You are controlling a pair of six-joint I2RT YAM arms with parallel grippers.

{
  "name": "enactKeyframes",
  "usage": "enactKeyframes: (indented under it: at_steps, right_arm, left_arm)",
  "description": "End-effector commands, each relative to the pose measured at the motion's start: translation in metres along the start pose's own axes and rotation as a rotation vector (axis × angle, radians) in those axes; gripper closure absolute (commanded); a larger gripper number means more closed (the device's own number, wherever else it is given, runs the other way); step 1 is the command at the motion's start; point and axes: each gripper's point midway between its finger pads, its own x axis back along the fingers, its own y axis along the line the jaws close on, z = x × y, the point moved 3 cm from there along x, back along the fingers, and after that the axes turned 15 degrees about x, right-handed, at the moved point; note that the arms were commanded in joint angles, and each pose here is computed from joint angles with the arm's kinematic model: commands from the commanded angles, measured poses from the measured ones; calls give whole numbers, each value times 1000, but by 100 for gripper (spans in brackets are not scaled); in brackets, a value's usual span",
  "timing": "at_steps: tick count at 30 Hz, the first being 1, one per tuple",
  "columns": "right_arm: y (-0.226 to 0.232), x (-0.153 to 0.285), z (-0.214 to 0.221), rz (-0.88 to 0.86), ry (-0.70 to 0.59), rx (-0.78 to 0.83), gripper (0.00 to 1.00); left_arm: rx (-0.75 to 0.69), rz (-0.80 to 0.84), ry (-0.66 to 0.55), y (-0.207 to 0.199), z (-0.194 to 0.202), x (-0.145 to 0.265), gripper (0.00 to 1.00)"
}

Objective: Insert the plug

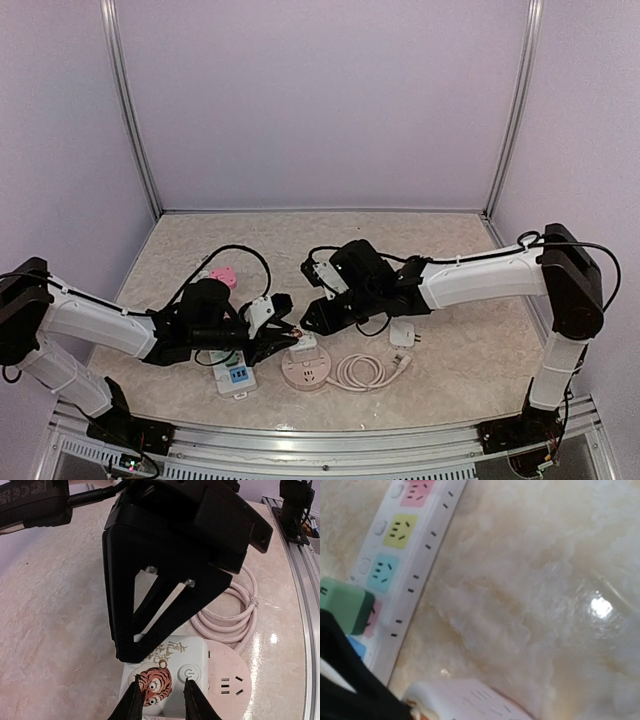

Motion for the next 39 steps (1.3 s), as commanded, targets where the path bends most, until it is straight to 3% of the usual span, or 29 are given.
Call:
enactKeyframes:
  at_steps: [1,6,14,16,19,22,24,28,32,35,39]
  right_arm:
    - [-3,-17,67,48,213,-4,78]
    - [1,-15,79,7,213,-34,75]
    - [-5,-8,90,54,255,-11,70]
    - [-5,5,63,92,214,35,64]
    - [-15,33,25,210,180,91,49]
    - [-38,70,7,384,228,133,32]
    - [-54,94,4,462,287,183,19]
    - [-77,123,24,407,531,341,11]
    - [-94,132,52,340,749,669,10]
    - [-108,132,71,201,787,771,8]
    - [-129,131,70,184,795,765,6]
  left_arm:
    - [3,-8,117,1,43,0,74]
    - [28,-30,185,3,66,4,75]
    - [1,-38,154,0,64,8,76]
    - [-27,-31,102,-3,45,10,69]
    - [-73,-13,4,-9,7,15,46]
    - [-109,-59,-82,-7,-31,29,23]
    - [-130,-99,-110,-3,-46,39,13]
    - [-129,-147,-113,3,-55,59,7]
    - [-103,-174,-129,5,-51,74,5]
    - [-110,-187,-202,8,-58,90,4]
    - [-28,-212,-286,28,-68,113,1]
